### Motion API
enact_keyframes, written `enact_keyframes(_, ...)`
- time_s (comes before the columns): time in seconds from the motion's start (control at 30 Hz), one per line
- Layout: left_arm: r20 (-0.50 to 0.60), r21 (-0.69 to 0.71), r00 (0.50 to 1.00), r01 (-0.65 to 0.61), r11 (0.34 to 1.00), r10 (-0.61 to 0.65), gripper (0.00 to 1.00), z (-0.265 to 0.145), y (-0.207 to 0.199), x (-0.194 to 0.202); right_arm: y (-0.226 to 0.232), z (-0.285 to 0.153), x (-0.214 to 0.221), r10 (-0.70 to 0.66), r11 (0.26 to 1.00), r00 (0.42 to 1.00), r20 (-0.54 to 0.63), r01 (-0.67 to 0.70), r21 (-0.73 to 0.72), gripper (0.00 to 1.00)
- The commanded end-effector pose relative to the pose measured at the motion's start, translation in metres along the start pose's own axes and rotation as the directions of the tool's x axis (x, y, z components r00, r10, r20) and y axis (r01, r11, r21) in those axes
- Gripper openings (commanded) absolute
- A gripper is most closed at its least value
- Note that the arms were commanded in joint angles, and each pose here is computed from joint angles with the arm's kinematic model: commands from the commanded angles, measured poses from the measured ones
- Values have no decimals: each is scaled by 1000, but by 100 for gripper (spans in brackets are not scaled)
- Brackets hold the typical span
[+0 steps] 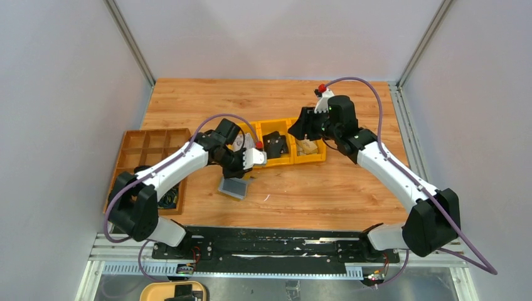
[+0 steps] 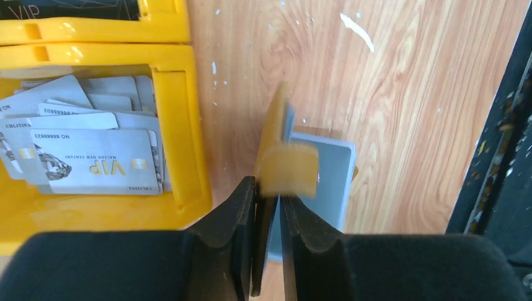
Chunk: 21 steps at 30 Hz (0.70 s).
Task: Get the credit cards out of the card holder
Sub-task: Place the card holder at the center of the board.
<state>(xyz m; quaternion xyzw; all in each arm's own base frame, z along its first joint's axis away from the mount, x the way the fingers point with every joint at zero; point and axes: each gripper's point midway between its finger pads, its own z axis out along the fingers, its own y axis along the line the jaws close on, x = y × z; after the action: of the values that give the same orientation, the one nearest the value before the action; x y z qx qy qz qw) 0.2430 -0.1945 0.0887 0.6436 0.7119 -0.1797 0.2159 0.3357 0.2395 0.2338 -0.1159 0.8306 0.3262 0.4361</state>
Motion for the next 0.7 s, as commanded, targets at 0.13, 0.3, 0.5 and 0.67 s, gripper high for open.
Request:
enact_keyframes(0.13,-72,93,961,-261,961,268,26,-8,-42,46,-10,-3,-11,-17,998,1000,-1,17,54,57)
enact_keyframes(0.3,-133,135,949,-270,953,287,36,-9,-62,75,-10,-4,-15,-6,998,1000,8,6,61,59)
enact_keyframes(0.5,-140,189,959,-218,957,246,60,-13,-82,83,-26,-14,-17,-15,989,999,33,10,150,69)
enact_keyframes(0.67,-117,179,959,-235,955,258,67,-16,-87,82,-40,-30,-16,-12,974,998,56,-1,227,72)
